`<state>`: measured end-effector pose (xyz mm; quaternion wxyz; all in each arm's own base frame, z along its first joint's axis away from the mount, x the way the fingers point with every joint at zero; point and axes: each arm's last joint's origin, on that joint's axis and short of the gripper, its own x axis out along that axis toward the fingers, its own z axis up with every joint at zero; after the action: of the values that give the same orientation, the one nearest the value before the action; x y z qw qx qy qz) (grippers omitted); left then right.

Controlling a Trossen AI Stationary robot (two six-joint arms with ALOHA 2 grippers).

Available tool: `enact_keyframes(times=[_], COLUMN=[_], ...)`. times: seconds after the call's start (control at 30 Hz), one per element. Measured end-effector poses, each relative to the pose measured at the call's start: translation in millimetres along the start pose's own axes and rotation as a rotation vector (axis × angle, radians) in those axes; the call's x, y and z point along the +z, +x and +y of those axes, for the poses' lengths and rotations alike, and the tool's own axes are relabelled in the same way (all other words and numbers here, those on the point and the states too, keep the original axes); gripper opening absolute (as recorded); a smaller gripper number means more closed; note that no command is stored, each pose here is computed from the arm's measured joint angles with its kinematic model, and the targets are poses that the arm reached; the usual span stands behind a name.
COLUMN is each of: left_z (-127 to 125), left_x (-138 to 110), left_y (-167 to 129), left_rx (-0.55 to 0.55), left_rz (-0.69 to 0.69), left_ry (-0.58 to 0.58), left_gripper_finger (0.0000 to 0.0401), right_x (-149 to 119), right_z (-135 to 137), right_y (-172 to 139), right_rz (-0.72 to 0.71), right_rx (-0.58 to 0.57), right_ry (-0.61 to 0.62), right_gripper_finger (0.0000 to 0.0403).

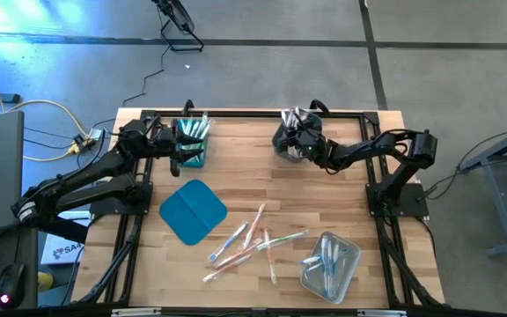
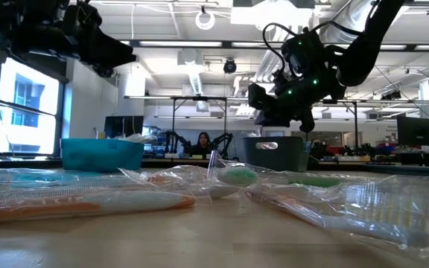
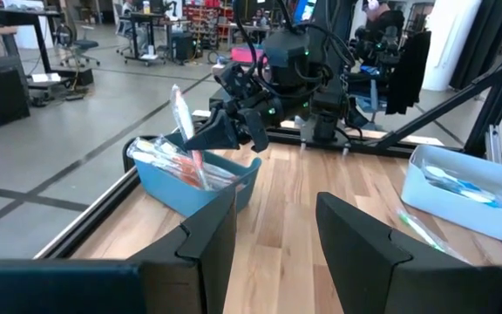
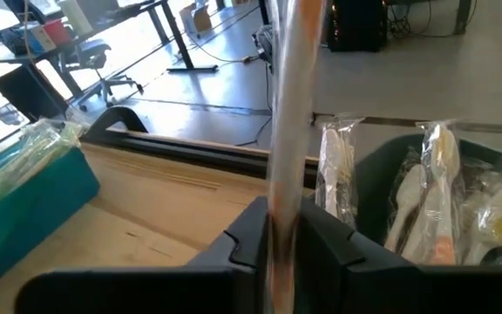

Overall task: Pick & Place Toothbrushes
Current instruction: Put the orange toothbrush into the dark gray bin

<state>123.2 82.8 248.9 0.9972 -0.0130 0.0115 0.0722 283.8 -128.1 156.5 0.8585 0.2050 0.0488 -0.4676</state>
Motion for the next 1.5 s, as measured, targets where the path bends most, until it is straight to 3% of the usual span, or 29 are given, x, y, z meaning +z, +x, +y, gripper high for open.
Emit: enact_keyframes(times=[0.27, 0.37, 0.53, 0.73, 0.93, 1.17, 1.5], left_z=[0, 0, 0, 0, 0, 0, 0], left_x=[-2, -2, -2, -4, -4, -4, -4], left_y=[0, 0, 0, 0, 0, 0, 0], left_rx=[0.0, 0.0, 0.0, 0.001, 0.002, 0.004, 0.004], left_rz=[0.015, 0.015, 0.022, 0.033, 0.033, 0.032, 0.035], left_ry=[-0.009, -0.009, -0.013, -0.018, -0.016, -0.016, -0.017], left_gripper_finger=[0.0157, 0.0157, 0.0157, 0.0157, 0.0157, 0.0157, 0.0157], right_x=[-3, -3, 1, 5, 15, 28, 24], right_z=[-2, -4, -6, 0, 16, 39, 59], right_y=[0, 0, -3, -9, -25, -48, -65], right_rz=[0.023, 0.004, -0.041, -0.073, -0.093, -0.111, -0.072], right_rx=[-0.017, -0.08, -0.175, -0.18, -0.073, 0.18, 0.483], right_ry=[-0.021, -0.036, -0.045, -0.094, -0.123, -0.175, -0.222], right_gripper_finger=[0.012, 0.0136, 0.014, 0.0131, 0.0125, 0.0125, 0.0125])
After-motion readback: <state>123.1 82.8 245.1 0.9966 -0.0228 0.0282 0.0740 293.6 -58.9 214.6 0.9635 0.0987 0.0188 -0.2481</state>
